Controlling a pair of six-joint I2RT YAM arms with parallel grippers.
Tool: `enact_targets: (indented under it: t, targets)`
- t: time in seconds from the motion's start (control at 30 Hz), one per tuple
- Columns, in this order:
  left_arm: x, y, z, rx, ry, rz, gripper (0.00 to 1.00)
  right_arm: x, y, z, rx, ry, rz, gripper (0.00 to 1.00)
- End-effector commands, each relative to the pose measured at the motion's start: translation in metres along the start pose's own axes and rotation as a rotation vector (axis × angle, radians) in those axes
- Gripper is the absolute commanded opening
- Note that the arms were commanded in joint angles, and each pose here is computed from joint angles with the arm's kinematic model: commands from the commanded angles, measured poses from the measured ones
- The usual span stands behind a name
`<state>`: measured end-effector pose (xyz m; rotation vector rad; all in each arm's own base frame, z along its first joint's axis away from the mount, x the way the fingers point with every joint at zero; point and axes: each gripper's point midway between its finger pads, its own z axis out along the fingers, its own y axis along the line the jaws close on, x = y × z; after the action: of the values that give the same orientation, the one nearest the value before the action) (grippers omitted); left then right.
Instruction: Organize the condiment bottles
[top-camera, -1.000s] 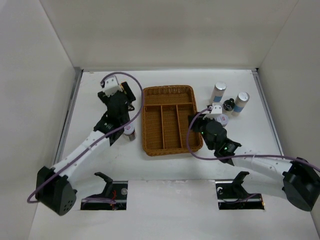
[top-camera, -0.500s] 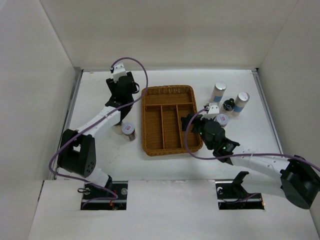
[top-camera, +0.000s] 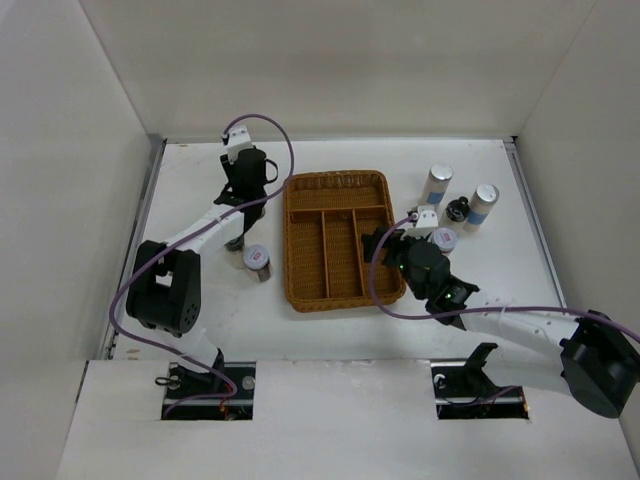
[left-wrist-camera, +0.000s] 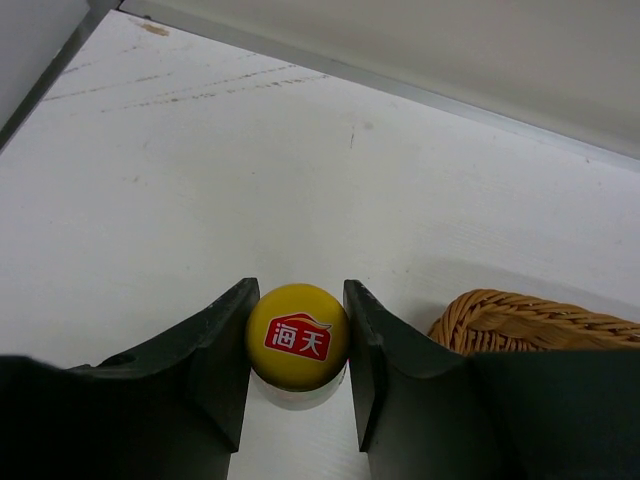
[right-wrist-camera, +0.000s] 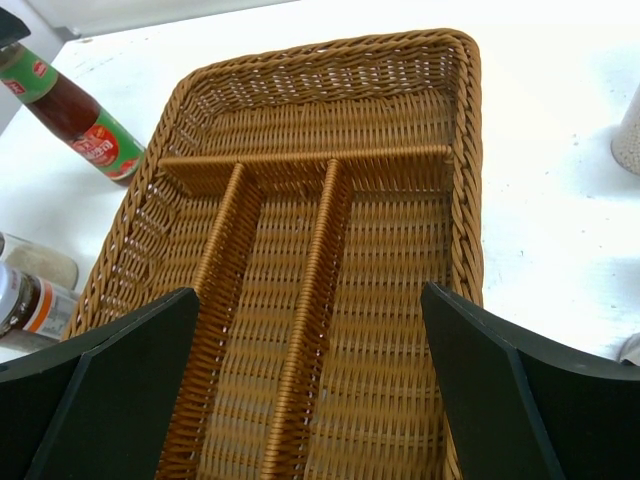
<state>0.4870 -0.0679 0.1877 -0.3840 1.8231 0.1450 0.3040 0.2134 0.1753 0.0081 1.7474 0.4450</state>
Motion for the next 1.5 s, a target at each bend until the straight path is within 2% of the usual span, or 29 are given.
enact_targets:
  t: [0.0,0.2,0.33,0.53,0.83,1.13,1.27,1.33,1.47]
  targets:
    - [-0.069,-0.009,-0.016,0.049,-0.161,-0.119,0.15,-0.026,0.019,0.003,-0.053,-0.07,0.055,1.0]
    - [-0.162,-0.012,-0.073,0.132,-0.38,-0.233,0.13,-0.025,0.019,0.004,-0.055,-0.067,0.053,1.0]
    - [-0.186,-0.037,-0.103,0.231,-0.426,-0.26,0.14,-0.027,0.018,0.003,-0.052,-0.073,0.056,1.0]
    - [-0.173,-0.086,-0.106,0.33,-0.386,-0.244,0.14,-0.03,0.014,0.0,-0.045,-0.086,0.065,1.0]
    - [-0.141,-0.145,-0.068,0.386,-0.321,-0.198,0.14,-0.036,0.009,-0.002,-0.04,-0.105,0.086,1.0]
    - [-0.084,-0.159,-0.034,0.364,-0.245,-0.134,0.15,-0.035,0.009,-0.001,-0.041,-0.1,0.084,1.0]
    - [-0.054,-0.154,-0.028,0.346,-0.207,-0.104,0.3,-0.033,0.008,0.0,-0.037,-0.096,0.085,1.0]
    - [-0.047,-0.15,-0.029,0.332,-0.211,-0.107,0.47,-0.034,0.008,0.0,-0.038,-0.1,0.087,1.0]
    - [-0.054,-0.143,-0.042,0.33,-0.228,-0.117,0.73,-0.033,0.008,0.001,-0.033,-0.093,0.083,1.0]
